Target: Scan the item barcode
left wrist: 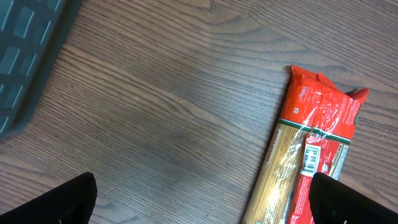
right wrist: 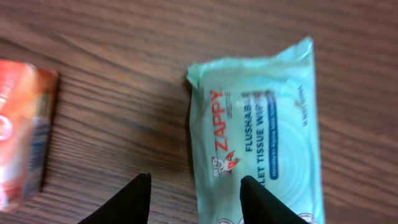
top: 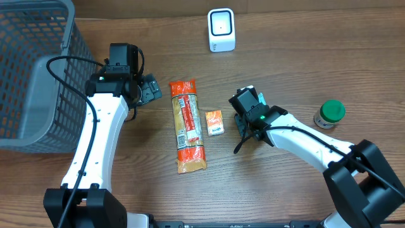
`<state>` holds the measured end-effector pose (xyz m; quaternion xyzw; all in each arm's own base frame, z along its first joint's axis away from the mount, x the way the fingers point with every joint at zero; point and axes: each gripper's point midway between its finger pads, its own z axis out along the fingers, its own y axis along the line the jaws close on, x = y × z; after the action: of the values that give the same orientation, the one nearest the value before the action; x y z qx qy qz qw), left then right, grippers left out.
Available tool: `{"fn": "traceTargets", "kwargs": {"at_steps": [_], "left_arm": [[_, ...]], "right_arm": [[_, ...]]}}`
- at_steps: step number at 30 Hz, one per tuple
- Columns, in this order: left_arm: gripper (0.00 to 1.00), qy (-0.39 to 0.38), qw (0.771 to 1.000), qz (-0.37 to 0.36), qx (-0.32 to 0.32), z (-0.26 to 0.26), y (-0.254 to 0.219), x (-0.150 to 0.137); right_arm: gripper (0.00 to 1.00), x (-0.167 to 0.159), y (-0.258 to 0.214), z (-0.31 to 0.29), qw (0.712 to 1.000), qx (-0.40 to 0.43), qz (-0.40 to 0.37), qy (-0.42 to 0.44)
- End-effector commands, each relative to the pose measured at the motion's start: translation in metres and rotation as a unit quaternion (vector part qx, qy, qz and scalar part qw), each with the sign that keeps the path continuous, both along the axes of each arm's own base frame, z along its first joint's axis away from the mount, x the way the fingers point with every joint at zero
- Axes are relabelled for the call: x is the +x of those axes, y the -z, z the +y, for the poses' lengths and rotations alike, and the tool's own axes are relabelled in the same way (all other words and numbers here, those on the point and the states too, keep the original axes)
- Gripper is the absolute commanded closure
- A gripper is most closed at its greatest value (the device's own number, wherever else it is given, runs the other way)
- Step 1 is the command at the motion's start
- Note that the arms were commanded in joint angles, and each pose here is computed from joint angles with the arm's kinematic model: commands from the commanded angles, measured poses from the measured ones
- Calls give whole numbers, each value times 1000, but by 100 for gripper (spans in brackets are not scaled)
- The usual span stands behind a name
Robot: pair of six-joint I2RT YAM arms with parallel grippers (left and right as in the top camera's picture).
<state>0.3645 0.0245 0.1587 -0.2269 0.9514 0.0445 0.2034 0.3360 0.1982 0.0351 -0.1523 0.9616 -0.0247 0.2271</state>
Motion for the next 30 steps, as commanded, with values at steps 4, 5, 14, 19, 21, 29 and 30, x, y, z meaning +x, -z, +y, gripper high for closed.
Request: {"fn": "traceTargets", "kwargs": {"at_steps": [4, 5, 14, 19, 21, 29, 30], "left_arm": [[0, 3, 1000, 2, 8, 2, 1, 1], [0, 3, 1000, 2, 8, 2, 1, 1], [0, 3, 1000, 2, 8, 2, 1, 1], [0, 3, 1000, 2, 8, 2, 1, 1], [0, 3, 1000, 2, 8, 2, 1, 1], [0, 3, 1000, 2, 8, 2, 1, 1], [0, 3, 1000, 2, 8, 2, 1, 1]], "right_arm": [[53, 15, -19, -8, 999, -33, -42, -5], [53, 16, -18, -10, 998, -39, -43, -5], [53, 11, 15, -7, 999, -49, -6, -13], [53, 7, 21, 4, 999, -20, 11, -26], [57, 8, 20, 2, 999, -26, 8, -24], [68, 2, 32, -16, 998, -65, 9, -13], [68, 0, 34, -17, 998, -66, 10, -13]]}}
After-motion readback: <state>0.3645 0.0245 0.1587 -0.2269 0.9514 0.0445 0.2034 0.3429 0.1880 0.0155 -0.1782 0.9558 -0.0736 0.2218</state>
